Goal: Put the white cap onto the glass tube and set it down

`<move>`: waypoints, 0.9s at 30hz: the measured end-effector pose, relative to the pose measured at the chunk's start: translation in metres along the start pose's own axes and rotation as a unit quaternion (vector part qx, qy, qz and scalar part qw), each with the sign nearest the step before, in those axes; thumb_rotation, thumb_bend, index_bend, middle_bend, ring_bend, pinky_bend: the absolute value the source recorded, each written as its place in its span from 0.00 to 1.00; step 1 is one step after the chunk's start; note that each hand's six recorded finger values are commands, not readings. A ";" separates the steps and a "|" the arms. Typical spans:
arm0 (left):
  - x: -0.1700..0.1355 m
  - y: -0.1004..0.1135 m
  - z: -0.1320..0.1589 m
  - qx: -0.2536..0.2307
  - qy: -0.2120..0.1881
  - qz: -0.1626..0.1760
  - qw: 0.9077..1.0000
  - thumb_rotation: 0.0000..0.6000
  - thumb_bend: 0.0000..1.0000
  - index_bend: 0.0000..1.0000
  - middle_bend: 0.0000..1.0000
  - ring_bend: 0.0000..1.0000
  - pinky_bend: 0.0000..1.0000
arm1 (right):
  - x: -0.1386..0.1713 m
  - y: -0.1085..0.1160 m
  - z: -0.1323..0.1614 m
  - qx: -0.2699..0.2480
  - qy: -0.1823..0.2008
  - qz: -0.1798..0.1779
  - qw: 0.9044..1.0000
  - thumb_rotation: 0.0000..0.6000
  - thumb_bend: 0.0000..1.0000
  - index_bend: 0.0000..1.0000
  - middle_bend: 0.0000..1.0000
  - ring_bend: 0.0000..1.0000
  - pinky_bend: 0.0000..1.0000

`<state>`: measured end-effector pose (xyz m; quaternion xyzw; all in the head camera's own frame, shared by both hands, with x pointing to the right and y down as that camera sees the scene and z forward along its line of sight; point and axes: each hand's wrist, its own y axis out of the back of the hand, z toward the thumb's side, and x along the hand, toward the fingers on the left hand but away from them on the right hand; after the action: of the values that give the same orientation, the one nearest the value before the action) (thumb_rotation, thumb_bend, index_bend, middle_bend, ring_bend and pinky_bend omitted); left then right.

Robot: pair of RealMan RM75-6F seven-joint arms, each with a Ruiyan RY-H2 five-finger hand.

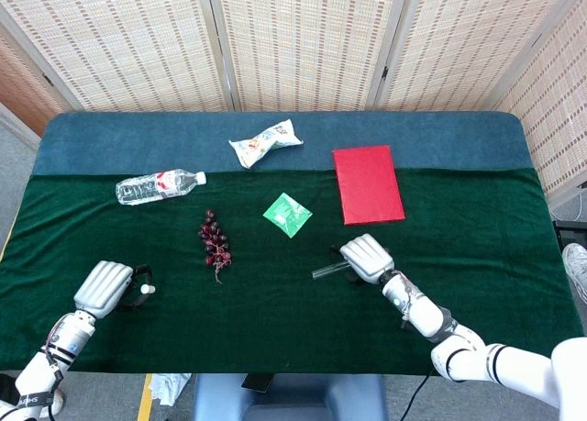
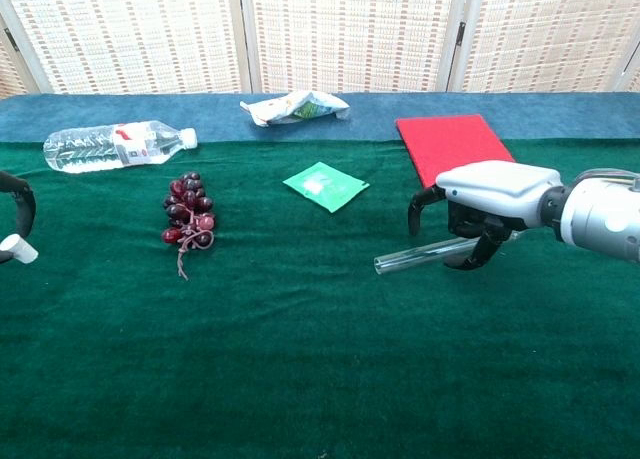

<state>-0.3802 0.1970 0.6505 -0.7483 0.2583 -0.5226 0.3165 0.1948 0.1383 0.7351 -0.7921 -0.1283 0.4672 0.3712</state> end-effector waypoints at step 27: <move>-0.003 -0.005 -0.007 -0.006 0.007 -0.001 1.000 1.00 0.43 0.64 1.00 0.94 0.93 | -0.006 -0.002 -0.020 0.025 -0.036 0.007 0.999 1.00 0.35 0.46 1.00 1.00 1.00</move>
<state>-0.3874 0.2006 0.6540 -0.7470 0.2628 -0.5264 0.3095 0.2085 0.1266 0.7462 -0.7663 -0.1245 0.5011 0.3823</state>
